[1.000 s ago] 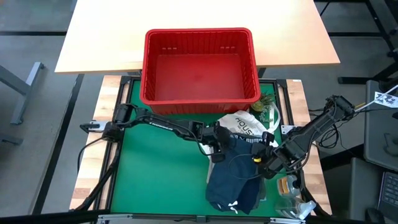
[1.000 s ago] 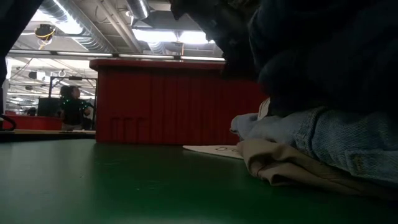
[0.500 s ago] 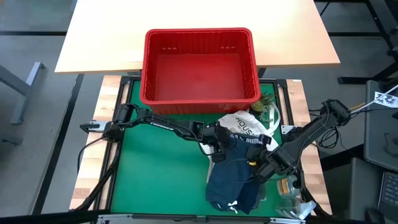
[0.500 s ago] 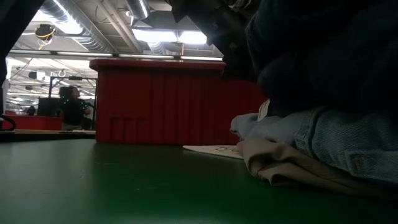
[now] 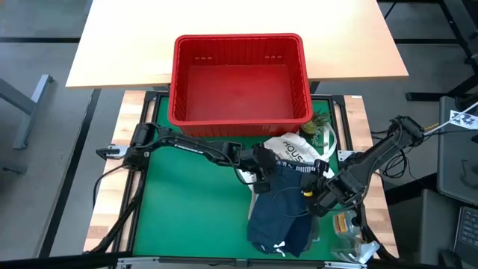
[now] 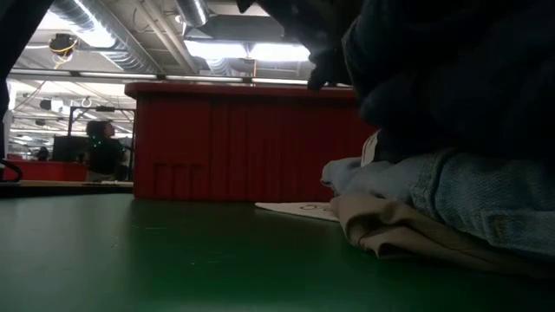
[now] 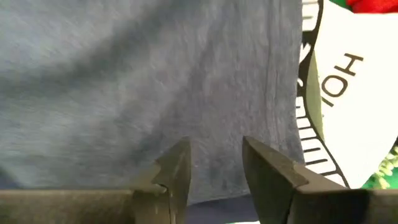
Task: Fold Laundry from Bin
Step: Stack the dark gray shorts on top of the dark blue boxer
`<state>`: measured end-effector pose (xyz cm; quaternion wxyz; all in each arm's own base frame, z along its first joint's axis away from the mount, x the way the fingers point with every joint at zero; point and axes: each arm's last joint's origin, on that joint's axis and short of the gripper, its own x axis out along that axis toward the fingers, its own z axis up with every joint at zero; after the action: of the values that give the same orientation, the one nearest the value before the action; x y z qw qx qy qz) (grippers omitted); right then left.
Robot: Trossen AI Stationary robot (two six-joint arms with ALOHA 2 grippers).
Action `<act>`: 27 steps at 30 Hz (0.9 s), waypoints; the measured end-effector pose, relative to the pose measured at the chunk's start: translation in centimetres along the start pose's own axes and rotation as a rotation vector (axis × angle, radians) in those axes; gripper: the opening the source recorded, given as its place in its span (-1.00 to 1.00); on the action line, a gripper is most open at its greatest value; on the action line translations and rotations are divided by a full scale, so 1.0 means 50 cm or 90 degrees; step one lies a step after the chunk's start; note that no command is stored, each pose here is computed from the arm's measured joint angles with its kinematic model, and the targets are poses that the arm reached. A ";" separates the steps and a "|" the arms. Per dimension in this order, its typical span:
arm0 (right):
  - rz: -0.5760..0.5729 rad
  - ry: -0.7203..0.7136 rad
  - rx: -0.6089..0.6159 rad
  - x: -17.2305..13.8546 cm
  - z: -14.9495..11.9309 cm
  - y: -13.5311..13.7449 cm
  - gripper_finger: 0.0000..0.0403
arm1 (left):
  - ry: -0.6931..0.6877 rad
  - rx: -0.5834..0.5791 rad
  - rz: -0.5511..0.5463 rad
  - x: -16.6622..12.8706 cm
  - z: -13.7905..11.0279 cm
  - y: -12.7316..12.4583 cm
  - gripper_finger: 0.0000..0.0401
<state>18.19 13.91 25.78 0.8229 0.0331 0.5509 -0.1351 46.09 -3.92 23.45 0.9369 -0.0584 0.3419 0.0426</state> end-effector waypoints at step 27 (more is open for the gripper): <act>0.209 -0.067 0.066 -0.001 0.075 0.108 -0.29 | 0.013 0.083 -0.181 -0.057 -0.038 -0.191 -0.99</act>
<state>22.91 18.33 26.78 0.8587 0.1577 0.4868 -0.0287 43.84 -13.75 24.61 0.9318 -0.0459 0.3417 -0.1134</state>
